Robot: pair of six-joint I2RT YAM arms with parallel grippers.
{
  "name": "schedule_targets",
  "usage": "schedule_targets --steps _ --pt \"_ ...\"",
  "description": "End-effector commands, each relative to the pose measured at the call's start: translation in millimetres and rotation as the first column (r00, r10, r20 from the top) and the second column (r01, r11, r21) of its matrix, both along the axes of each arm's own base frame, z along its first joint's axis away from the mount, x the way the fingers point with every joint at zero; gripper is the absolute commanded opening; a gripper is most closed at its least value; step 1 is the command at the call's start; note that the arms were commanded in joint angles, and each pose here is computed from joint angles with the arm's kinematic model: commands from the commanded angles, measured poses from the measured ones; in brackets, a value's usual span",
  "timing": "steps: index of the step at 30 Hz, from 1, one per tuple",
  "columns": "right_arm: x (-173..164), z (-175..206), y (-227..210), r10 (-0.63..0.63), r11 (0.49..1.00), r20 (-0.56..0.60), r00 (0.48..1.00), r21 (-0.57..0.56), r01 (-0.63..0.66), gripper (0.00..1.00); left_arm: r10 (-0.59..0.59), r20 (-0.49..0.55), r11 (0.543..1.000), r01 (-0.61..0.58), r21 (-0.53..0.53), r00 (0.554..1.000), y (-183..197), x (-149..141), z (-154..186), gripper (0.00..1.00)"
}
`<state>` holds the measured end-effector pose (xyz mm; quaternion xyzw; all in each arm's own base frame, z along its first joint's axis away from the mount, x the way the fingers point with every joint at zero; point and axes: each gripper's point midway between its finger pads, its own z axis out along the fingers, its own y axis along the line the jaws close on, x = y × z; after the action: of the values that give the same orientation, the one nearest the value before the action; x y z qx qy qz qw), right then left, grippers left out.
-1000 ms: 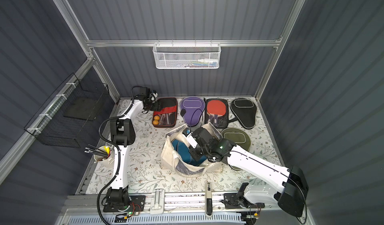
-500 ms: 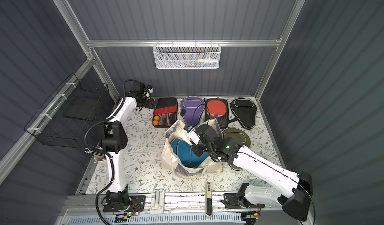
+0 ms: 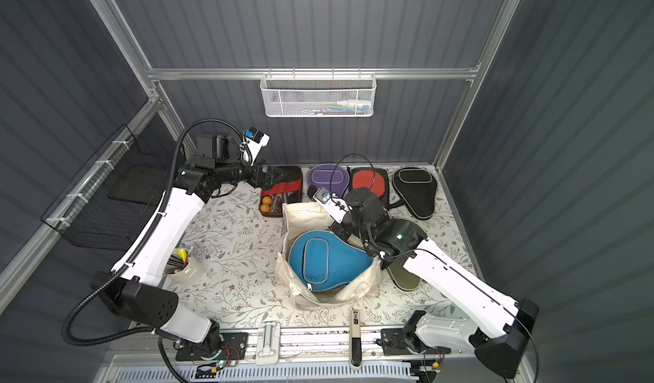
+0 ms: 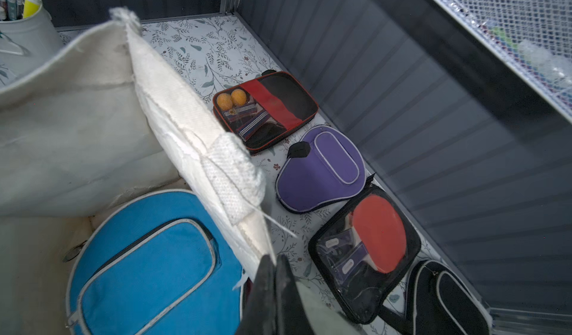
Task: Remove the ping pong set from the canvas bag
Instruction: Adjust the ping pong set in the canvas bag.
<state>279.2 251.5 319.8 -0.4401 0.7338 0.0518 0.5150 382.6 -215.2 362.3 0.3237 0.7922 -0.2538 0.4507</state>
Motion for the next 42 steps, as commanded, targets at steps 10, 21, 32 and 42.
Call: schedule_targets --steps 10,21,32,42 --pt "16 38 28 0.104 0.992 0.112 0.988 0.057 -0.111 0.0 -0.224 -0.141 0.974 0.225 -0.015 0.964 -34 -71 -26 1.0" --pt "24 62 40 0.14 0.988 0.171 0.975 0.046 -0.15 0.0 -0.139 -0.213 0.973 0.174 0.154 0.967 -27 -64 -62 0.99" --pt "29 73 45 0.149 0.986 0.181 0.972 0.043 -0.159 0.0 -0.135 -0.206 0.973 0.168 0.156 0.969 -30 -59 -59 0.21" --pt "-53 58 18 0.246 0.963 0.001 0.969 0.113 -0.245 0.84 -0.126 -0.119 0.989 0.133 0.06 0.985 -37 -55 -24 0.0"
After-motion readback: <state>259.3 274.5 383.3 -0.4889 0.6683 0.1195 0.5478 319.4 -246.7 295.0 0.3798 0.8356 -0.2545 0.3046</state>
